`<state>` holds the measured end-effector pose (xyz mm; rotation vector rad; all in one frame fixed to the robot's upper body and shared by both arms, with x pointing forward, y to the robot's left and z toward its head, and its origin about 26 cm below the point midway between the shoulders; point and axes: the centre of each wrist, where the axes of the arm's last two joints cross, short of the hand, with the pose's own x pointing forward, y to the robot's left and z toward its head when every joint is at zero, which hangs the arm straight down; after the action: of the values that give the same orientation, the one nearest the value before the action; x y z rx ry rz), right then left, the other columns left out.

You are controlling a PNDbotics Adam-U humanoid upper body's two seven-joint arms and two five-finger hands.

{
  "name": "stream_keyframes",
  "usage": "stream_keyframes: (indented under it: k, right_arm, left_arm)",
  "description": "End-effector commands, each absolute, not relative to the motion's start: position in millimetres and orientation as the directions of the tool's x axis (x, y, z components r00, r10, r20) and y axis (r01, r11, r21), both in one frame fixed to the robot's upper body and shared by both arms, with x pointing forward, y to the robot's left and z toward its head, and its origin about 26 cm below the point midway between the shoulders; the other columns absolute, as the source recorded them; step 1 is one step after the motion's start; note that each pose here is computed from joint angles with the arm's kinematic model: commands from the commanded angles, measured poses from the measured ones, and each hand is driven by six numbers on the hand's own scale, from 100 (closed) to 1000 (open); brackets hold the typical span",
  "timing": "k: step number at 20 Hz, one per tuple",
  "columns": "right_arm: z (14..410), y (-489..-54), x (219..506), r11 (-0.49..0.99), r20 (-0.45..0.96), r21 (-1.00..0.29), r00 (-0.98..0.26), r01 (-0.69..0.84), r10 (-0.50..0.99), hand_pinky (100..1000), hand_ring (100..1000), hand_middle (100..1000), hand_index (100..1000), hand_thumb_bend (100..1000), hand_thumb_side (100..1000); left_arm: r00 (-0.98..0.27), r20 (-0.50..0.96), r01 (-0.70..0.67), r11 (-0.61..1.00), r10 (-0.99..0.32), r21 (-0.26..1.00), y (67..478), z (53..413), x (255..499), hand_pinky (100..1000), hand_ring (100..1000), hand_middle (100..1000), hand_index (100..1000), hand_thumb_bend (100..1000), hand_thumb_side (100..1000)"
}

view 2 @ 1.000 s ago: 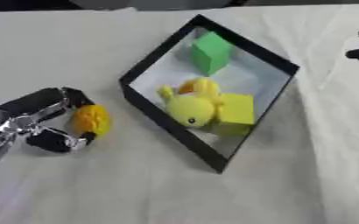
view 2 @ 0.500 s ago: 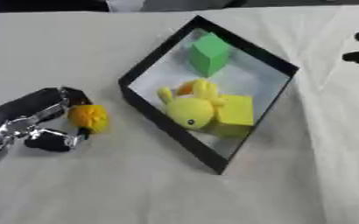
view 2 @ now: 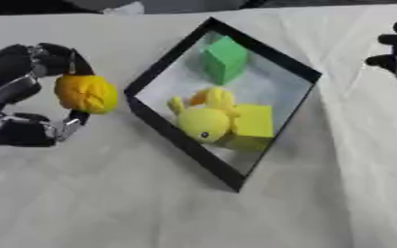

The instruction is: Pick up objects on the table and place them in the box.

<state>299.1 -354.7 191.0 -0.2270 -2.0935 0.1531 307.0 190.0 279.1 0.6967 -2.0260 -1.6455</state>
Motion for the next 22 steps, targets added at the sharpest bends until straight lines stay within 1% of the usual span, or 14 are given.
stream_keyframes:
  k: [1,5,10,17,21,22]
  right_arm:
    - [203,-360,297,0.968,0.819,-0.226,-0.516,0.112,0.251,891,673,767,871,100,566]
    - [208,-359,298,0.967,0.81,-0.231,-0.529,0.11,0.253,891,673,767,870,100,561]
    - [214,-358,298,0.967,0.798,-0.232,-0.548,0.104,0.25,891,674,765,870,100,558]
    - [219,-354,300,0.969,0.79,-0.229,-0.565,0.089,0.239,891,675,765,870,100,556]
    - [220,-351,302,0.971,0.789,-0.225,-0.57,0.077,0.229,891,675,765,870,100,557]
    - [221,-351,302,0.971,0.789,-0.226,-0.57,0.075,0.228,891,675,765,870,100,557]
  left_arm:
    - [-0.822,-0.01,-0.142,0.188,-0.57,0.972,180,299,301,735,702,652,712,100,124]
    - [-0.835,-0.018,-0.145,0.188,-0.55,0.971,158,317,299,736,703,653,712,100,127]
    - [-0.81,0.022,-0.104,0.18,-0.586,0.978,129,325,319,738,704,653,712,100,133]
    - [-0.774,0.023,-0.066,0.116,-0.633,0.991,103,309,355,734,703,654,713,100,155]
    - [-0.765,0.024,-0.023,0.065,-0.643,0.998,93,295,377,725,693,651,710,100,213]
    - [-0.763,0.022,-0.01,0.046,-0.646,0.999,92,291,382,724,690,648,709,100,211]
